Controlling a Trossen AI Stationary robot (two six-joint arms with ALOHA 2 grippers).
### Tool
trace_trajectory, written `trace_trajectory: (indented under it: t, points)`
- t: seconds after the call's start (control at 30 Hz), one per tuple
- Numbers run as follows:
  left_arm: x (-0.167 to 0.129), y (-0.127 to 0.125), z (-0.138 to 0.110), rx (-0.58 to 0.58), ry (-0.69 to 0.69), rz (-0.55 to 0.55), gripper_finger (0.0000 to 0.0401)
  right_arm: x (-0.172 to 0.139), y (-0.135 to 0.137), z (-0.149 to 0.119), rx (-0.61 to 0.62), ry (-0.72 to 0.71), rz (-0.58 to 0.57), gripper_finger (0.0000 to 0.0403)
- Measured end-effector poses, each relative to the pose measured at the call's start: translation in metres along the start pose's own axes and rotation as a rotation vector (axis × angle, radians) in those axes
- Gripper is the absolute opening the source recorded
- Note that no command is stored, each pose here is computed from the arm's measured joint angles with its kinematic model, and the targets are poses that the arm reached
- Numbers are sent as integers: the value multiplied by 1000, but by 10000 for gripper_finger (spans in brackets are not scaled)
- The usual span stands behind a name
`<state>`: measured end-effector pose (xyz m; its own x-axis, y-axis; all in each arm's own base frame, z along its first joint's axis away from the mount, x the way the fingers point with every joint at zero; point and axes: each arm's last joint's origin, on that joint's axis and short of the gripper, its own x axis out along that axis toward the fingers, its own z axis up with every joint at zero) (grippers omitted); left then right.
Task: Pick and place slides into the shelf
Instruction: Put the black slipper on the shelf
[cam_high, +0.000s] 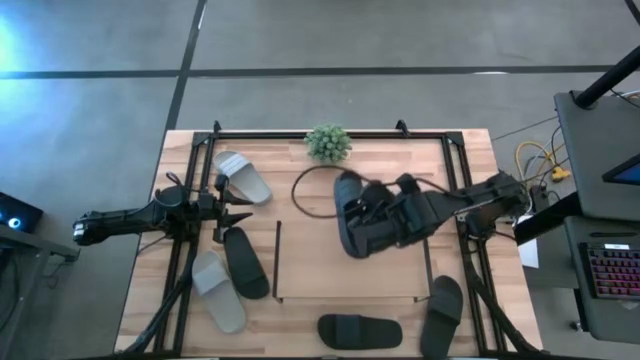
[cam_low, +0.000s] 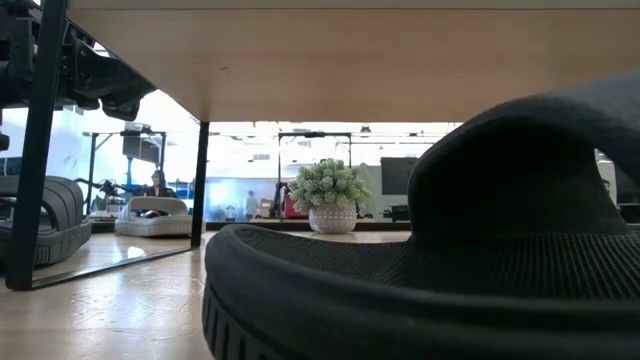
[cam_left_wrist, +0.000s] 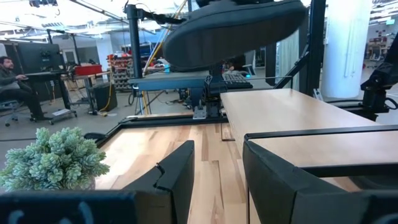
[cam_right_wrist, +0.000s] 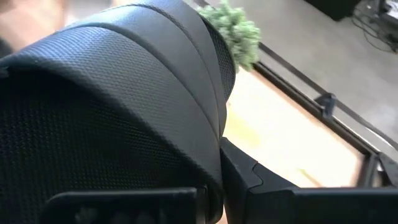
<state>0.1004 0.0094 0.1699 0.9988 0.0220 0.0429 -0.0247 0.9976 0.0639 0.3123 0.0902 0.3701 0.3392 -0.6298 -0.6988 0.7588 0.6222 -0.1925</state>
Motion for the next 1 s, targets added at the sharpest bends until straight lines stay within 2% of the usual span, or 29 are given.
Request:
trace_trajectory:
  t: [0.17, 0.47, 0.67, 0.87, 1.0]
  points:
    - [0, 0, 0, 0, 0, 0, 123, -4, 16, -12, -43, 13, 24, 13]
    - [0, 0, 0, 0, 1, 0, 123, -3, 21, -48, -75, 186, 54, 13]
    - [0, 0, 0, 0, 0, 0, 123, -7, 25, -77, -172, 237, 60, 13]
    - [0, 0, 0, 0, 0, 0, 123, -4, 25, -92, -216, 260, 44, 13]
    - [0, 0, 0, 0, 0, 0, 123, -5, 25, -93, -215, 281, 51, 13]
